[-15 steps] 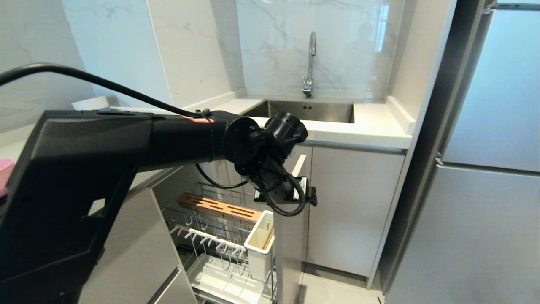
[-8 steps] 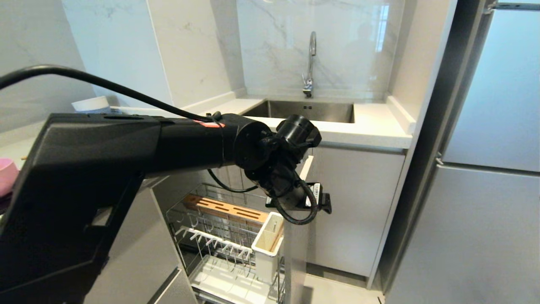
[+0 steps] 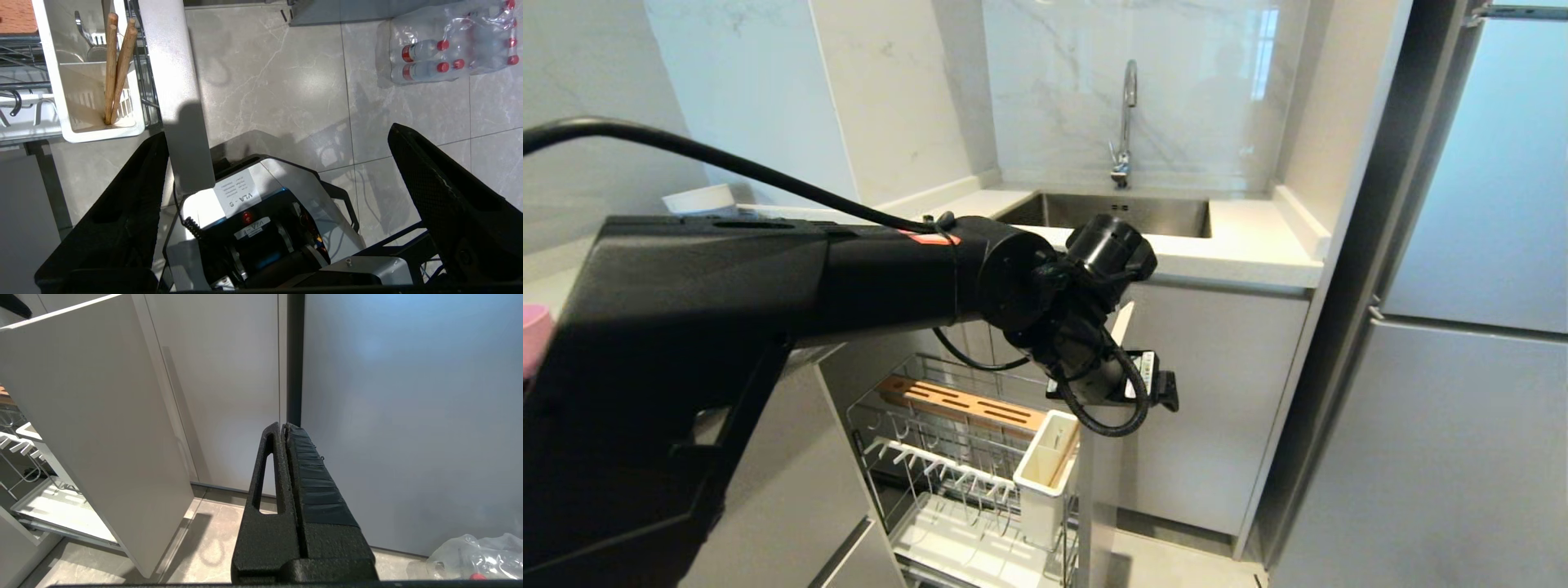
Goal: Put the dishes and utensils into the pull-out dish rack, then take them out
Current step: Open the cupboard
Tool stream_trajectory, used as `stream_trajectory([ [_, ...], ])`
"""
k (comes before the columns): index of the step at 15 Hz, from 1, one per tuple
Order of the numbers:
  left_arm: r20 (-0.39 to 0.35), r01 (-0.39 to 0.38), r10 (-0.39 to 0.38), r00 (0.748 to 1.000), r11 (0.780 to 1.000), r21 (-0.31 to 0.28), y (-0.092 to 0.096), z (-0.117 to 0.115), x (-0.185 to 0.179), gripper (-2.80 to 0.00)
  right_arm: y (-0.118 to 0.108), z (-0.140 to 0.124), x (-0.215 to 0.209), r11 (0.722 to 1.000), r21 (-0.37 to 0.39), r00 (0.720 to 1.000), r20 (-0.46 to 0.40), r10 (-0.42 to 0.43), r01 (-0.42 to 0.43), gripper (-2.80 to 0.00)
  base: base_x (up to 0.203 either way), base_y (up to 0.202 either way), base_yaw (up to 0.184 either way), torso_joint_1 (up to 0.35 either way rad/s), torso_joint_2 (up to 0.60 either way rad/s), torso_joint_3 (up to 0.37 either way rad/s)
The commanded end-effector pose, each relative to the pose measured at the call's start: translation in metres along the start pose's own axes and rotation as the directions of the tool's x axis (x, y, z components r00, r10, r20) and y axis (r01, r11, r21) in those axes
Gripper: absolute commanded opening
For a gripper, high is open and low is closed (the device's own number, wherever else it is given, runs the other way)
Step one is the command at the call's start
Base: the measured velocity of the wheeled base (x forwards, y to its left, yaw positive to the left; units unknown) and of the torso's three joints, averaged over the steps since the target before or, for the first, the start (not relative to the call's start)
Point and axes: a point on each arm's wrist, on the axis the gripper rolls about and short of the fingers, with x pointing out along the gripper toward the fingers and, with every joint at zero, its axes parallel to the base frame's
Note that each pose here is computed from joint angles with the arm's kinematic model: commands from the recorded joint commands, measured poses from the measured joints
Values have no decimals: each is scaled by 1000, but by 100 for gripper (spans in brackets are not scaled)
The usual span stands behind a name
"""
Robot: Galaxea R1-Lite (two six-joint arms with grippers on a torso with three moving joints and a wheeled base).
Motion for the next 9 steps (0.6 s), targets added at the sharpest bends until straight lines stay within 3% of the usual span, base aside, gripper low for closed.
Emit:
stream_trajectory([
  [1, 19, 9, -9, 1000, 1000, -3, -1, 2, -9, 0, 0, 0, 0, 1000, 1, 1000, -1, 0, 0, -280, 0, 0, 0, 0, 0, 0],
  [6, 31, -115, 116, 993, 993, -18, 9, 1, -11, 0, 0, 0, 0, 1000, 1, 1000, -1, 0, 0, -280, 0, 0, 0, 0, 0, 0],
  [9, 59, -139, 142, 988, 989, -43, 14, 3, -23, 0, 0, 0, 0, 1000, 0, 1000, -1, 0, 0, -280, 0, 0, 0, 0, 0, 0],
])
